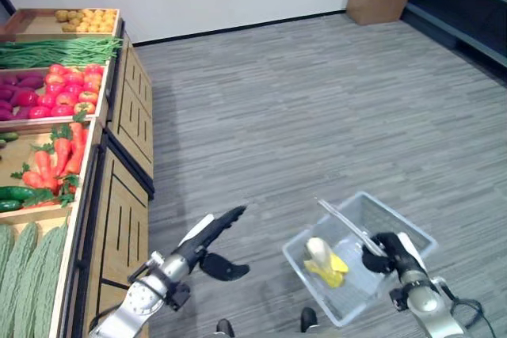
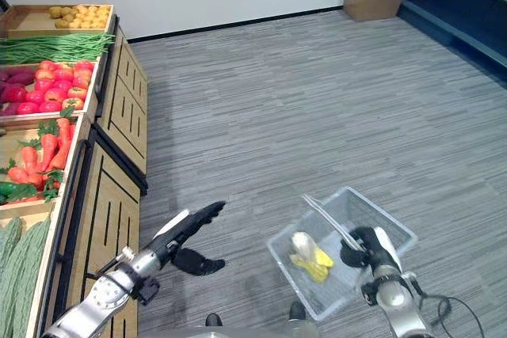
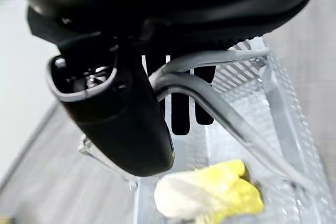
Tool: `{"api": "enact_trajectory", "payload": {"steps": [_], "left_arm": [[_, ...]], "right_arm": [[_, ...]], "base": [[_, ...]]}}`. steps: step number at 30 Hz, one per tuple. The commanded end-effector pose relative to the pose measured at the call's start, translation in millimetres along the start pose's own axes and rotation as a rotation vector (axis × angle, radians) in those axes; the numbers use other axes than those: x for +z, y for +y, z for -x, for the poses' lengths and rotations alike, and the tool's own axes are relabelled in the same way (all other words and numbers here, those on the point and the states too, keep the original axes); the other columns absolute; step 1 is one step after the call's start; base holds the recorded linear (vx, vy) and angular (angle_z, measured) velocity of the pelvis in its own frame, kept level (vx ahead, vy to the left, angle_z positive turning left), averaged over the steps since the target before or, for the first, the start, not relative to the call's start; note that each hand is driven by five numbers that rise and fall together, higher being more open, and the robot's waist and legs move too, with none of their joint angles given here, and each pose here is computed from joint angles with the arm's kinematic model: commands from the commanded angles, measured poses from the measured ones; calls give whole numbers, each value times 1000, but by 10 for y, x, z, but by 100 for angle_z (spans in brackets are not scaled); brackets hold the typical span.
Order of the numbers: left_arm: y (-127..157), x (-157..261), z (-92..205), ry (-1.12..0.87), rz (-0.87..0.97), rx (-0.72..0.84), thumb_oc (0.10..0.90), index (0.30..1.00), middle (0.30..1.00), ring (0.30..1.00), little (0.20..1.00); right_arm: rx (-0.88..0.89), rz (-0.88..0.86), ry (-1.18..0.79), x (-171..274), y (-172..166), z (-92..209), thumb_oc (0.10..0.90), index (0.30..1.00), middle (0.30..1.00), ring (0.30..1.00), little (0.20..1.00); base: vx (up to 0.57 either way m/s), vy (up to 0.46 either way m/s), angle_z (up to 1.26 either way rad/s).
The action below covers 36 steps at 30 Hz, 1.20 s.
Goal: Get the vegetables into the basket
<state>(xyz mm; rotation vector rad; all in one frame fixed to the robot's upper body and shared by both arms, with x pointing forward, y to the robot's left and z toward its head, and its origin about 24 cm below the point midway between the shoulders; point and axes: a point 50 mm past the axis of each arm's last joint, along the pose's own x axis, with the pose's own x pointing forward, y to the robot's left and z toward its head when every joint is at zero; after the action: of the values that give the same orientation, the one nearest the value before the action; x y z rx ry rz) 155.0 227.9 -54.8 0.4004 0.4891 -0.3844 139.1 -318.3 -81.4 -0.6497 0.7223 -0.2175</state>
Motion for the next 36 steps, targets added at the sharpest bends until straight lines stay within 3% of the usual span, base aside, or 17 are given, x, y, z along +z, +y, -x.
{"api": "enact_trajectory", "payload": {"steps": [1,4,5,7,11,17,26,36], "left_arm": [[165,191,-110,-92,29,57,900,1000,1000,1000,1000],[170,-281,-42,128,2,138,900,1000,1000,1000,1000],[161,-420,-27,215,-133,131,900,1000,1000,1000,1000],[125,-597,14,310,-205,139,900,1000,1000,1000,1000],[-25,-1022,145,558,-135,269,900,1000,1000,1000,1000],[-299,-1301,320,770,-90,279,900,1000,1000,1000,1000],[-400,-1234,201,746,-68,269,900,1000,1000,1000,1000],[-274,-1078,18,674,-76,318,900,1000,1000,1000,1000]], "right_arm": [[-188,-27,-245,591,-388,-185,400,300,300,300,300],[-190,23,-126,292,-399,-154,400,300,300,300,300],[-191,14,-82,180,-393,-134,400,300,300,300,300],[-184,10,-40,64,-362,-105,400,300,300,300,300],[-141,-14,80,-207,-179,-28,400,300,300,300,300],[-103,-7,213,-458,3,58,400,300,300,300,300],[-75,45,235,-468,46,41,400,300,300,300,300],[-86,48,151,-262,28,-60,400,300,300,300,300]], "base": [[0,0,0],[0,0,0],[0,0,0],[0,0,0],[2,-3,-1],[8,-17,-3],[-1,-28,0],[-12,-132,2]]}}
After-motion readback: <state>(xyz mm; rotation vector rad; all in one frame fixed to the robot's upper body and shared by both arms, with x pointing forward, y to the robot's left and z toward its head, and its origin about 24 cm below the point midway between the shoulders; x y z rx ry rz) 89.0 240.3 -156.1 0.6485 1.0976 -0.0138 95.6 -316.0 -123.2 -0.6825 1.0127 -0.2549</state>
